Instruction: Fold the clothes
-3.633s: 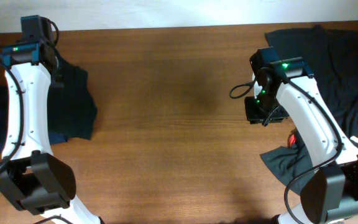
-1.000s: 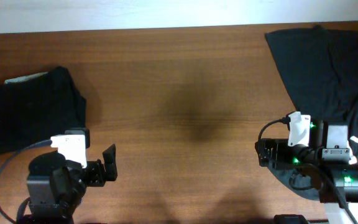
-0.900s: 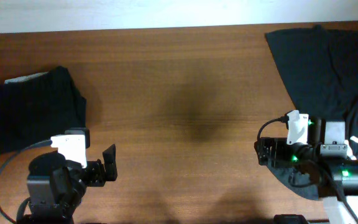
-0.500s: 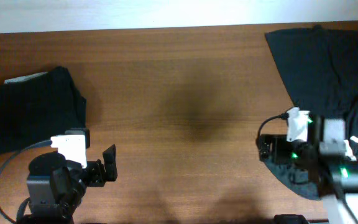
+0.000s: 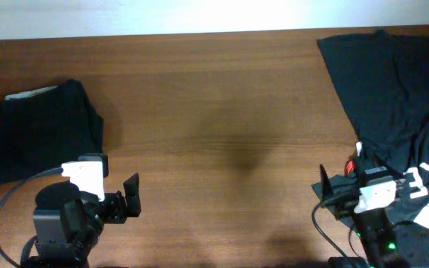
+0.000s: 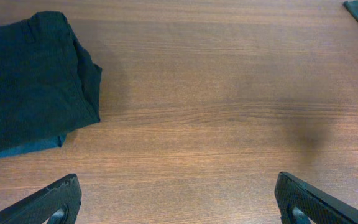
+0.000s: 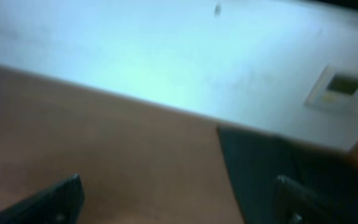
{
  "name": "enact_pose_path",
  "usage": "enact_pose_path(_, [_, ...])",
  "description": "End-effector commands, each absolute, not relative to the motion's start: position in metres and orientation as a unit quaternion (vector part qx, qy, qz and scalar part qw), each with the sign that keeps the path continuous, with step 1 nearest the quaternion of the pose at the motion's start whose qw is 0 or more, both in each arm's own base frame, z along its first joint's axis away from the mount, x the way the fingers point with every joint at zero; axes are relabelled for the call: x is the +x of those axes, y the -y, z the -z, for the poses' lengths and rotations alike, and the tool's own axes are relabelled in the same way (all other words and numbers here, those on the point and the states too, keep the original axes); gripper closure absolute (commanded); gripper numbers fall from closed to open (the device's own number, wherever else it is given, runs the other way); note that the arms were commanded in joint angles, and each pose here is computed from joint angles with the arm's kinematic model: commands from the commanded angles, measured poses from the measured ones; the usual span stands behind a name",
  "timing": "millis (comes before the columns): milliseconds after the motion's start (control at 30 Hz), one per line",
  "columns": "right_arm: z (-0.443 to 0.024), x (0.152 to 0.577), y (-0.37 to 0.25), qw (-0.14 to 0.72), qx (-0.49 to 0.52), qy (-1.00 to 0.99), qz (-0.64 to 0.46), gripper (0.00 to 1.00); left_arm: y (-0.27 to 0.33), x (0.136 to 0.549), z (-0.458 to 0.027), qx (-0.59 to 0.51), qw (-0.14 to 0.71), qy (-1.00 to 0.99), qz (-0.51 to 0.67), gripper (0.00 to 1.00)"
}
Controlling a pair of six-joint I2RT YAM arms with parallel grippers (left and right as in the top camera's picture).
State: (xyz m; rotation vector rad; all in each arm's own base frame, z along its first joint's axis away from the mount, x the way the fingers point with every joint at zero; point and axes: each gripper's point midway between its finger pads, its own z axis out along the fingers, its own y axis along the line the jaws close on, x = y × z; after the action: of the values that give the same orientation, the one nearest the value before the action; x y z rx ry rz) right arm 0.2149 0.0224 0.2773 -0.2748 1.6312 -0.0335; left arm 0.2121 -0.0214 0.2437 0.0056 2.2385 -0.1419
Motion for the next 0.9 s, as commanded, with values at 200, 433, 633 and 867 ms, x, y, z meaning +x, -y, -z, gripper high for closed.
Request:
enact_pose_path(200, [-0.215,0.239,-0.015,0.733,-0.075,-0.676,0.012,0.01,0.021,0.212,-0.243,-0.002,0.435,-0.899,0.057,0.01])
enact_pose_path(433, [-0.156,0.246,0.008,0.679,0.022,-0.734,0.01,0.01,0.021,0.212,-0.243,-0.002,0.435,-0.899,0.057,0.01])
enact_pose_path(633, [-0.156,0.246,0.006,0.679,0.019,-0.734,0.006,0.01,0.021,0.212,-0.243,-0.002,0.435,-0.899,0.057,0.01])
enact_pose_path(867, [-0.156,0.246,0.006,0.679,0.019,-0.734,0.006,0.01,0.021,0.212,-0.243,-0.002,0.435,-0.899,0.057,0.01])
